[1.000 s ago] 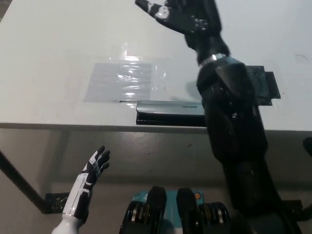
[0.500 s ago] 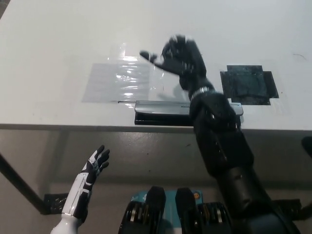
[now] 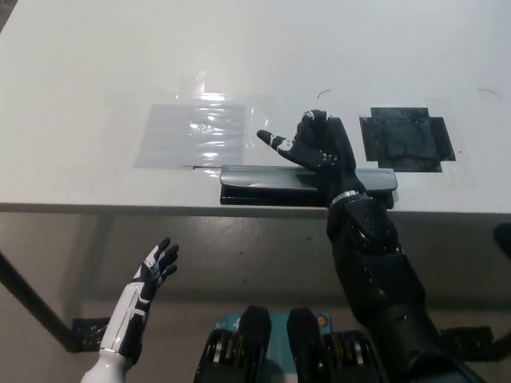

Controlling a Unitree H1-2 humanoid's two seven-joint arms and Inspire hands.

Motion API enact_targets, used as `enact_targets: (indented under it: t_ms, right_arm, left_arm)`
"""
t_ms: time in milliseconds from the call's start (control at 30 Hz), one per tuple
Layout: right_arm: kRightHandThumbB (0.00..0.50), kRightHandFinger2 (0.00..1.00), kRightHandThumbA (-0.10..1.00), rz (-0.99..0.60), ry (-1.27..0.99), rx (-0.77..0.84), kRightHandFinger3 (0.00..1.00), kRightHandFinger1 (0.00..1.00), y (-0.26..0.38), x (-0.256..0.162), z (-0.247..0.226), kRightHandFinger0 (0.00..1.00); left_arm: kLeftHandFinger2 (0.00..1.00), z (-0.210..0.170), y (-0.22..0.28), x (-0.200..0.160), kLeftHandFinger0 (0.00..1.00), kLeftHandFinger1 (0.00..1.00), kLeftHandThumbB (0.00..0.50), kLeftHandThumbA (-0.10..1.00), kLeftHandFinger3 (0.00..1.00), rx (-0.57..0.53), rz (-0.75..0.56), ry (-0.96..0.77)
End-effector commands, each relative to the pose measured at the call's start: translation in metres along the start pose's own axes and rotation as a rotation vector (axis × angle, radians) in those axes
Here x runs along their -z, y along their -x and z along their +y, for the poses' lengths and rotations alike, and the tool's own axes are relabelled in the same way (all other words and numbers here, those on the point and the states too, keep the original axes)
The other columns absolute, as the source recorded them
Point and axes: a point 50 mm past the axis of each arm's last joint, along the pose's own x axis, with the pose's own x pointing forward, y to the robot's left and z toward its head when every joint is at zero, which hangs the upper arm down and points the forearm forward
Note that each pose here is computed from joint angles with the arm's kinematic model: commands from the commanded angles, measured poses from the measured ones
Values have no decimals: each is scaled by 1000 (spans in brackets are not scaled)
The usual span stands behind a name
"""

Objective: The paper pin puncher is placed at the center of the table and close to the robot and the robot uses its right fist to press on the paper pin puncher

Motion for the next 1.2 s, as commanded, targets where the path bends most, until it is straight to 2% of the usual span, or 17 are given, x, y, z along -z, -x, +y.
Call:
enact_targets:
  t_ms: [0, 100, 133, 333, 433, 533, 633, 733, 767, 800, 867, 933, 1000, 1067, 1100, 1167]
  right_arm:
    - [101, 123, 1000, 51, 6, 2, 4, 0, 18, 35, -11, 0]
    - [120, 124, 1000, 96, 4, 2, 0, 0, 26, 48, -10, 0]
    - [110, 130, 1000, 106, 18, 0, 2, 0, 31, 57, -9, 1]
    - [152, 169, 1000, 227, 60, -15, 18, 0, 54, 96, -6, 0]
    - [117, 167, 1000, 302, 92, -12, 11, 0, 68, 118, -9, 0]
    - [99, 182, 1000, 377, 114, -2, 0, 0, 85, 138, -16, 0]
    - [118, 309, 1000, 437, 136, 20, 100, 2, 97, 151, -25, 0]
    - [134, 330, 1000, 458, 145, 36, 146, 38, 106, 158, -33, 0]
    - [141, 327, 1000, 450, 146, 38, 214, 54, 105, 157, -32, 0]
    - [149, 317, 1000, 437, 140, 33, 249, 39, 102, 154, -31, 0]
    - [152, 286, 1000, 406, 132, 20, 226, 2, 94, 147, -27, 0]
    - [143, 247, 1000, 337, 112, 15, 184, 0, 80, 133, -24, 0]
    - [143, 165, 1000, 248, 92, 11, 98, 0, 64, 113, -20, 0]
    - [117, 75, 1000, 110, 44, -9, 18, 0, 43, 80, -12, 0]
    - [111, 73, 1000, 1, -2, -29, 6, 0, 33, 50, -5, 0]
    - [152, 92, 1000, -161, -7, -73, 0, 0, 23, -14, 6, 0]
  left_arm:
    - [1000, 1, -2, -7, 1000, 1000, 256, 1000, 1000, 13, -52, -27]
    - [1000, 0, 0, -8, 1000, 1000, 264, 1000, 1000, 13, -40, -27]
    - [1000, 1, 0, -7, 1000, 1000, 248, 1000, 1000, 17, -43, -31]
    - [1000, 1, 5, -6, 1000, 1000, 239, 1000, 1000, 22, -36, -37]
    - [1000, 1, 7, -5, 1000, 1000, 248, 1000, 1000, 22, -31, -32]
    - [1000, -1, 13, -2, 1000, 1000, 225, 1000, 1000, 29, -31, -39]
    - [1000, 0, 13, -1, 1000, 1000, 238, 1000, 1000, 30, -31, -38]
    - [1000, 1, 11, 0, 1000, 1000, 242, 1000, 1000, 25, -25, -28]
    - [1000, 1, 11, 0, 1000, 1000, 242, 1000, 1000, 25, -27, -34]
    - [1000, 1, 11, 0, 1000, 1000, 241, 1000, 1000, 25, -27, -40]
    - [1000, 0, 13, 0, 1000, 1000, 236, 1000, 1000, 27, -29, -38]
    - [1000, 1, 14, 0, 1000, 1000, 240, 1000, 1000, 29, -20, -32]
    - [1000, 0, 14, 0, 1000, 1000, 241, 1000, 1000, 27, -24, -35]
    - [1000, 1, 12, -1, 1000, 1000, 244, 1000, 1000, 25, -23, -35]
    - [1000, 1, 11, -1, 1000, 1000, 245, 1000, 1000, 24, -21, -35]
    - [1000, 0, 12, 0, 1000, 1000, 238, 1000, 1000, 25, -25, -31]
